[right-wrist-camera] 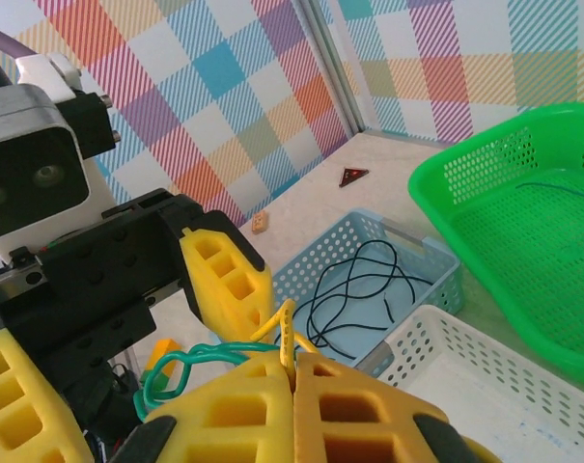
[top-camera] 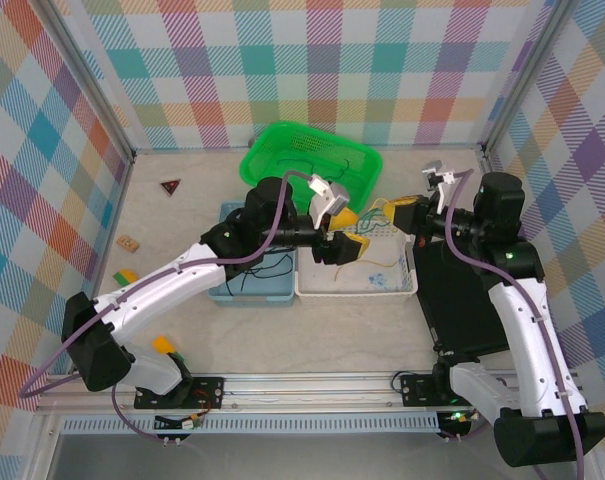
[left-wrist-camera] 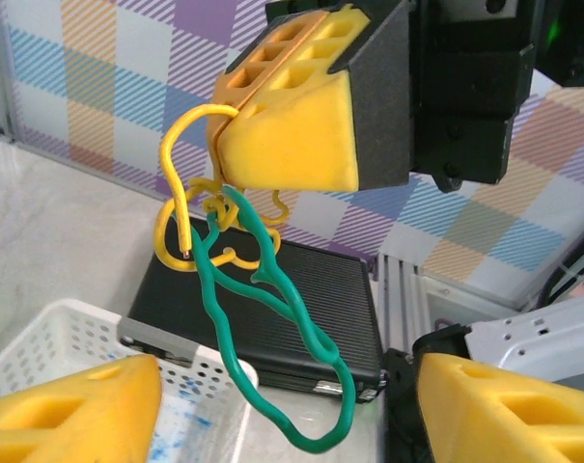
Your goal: Untangle the cables
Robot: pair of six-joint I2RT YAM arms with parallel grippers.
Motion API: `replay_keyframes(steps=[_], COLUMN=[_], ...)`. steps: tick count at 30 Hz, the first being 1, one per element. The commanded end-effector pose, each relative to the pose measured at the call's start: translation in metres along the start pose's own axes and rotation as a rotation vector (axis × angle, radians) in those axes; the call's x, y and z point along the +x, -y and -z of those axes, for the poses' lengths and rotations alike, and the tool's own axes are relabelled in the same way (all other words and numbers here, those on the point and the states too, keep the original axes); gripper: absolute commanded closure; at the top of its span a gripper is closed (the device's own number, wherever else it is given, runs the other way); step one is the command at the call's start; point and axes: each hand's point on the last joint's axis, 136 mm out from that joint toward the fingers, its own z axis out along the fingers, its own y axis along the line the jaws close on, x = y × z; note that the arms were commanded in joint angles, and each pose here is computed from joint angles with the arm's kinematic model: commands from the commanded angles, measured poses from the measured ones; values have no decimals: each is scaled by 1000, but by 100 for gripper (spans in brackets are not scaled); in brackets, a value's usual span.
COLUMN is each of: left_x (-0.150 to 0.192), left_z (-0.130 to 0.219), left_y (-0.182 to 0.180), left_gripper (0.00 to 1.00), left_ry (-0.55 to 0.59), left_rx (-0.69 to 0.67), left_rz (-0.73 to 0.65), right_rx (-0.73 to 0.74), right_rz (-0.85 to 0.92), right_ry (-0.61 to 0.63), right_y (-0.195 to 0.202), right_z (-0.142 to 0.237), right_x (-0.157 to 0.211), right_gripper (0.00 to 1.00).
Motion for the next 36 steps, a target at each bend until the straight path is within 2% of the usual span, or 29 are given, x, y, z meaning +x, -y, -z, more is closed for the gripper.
replay_keyframes(steps=[1, 3, 7, 9, 11, 16, 20, 36], left_x=[-5, -6, -11, -9, -8, 3, 12, 28], left_z=[2, 2, 6, 7, 9, 22, 38, 102], left_y=[7, 5, 6, 6, 5, 5, 5, -3], left_gripper=[43, 54, 89, 100, 100, 100, 100, 100], left_ry=[13, 18, 45, 40, 33, -6, -42, -35], left_rx=[14, 1, -7, -10, -25, -53, -59, -114], left_rz=[-32, -31, -42, -46, -44, -45, -35, 0], right_rx=[-4, -3, 14, 40, 106, 456, 651, 926], right_rz=[56, 55, 49, 44, 22, -73, -168, -483], right_ry=[11, 11, 3, 5, 10, 18, 13, 115], right_y=[-3, -3, 1, 6, 17, 74, 108, 162], right_z=[0, 0, -1, -1, 0, 17, 34, 84], right_x=[-3, -3, 0, 0, 0, -1, 3, 23], right_gripper=[100, 100, 100, 100, 100, 100, 100, 100])
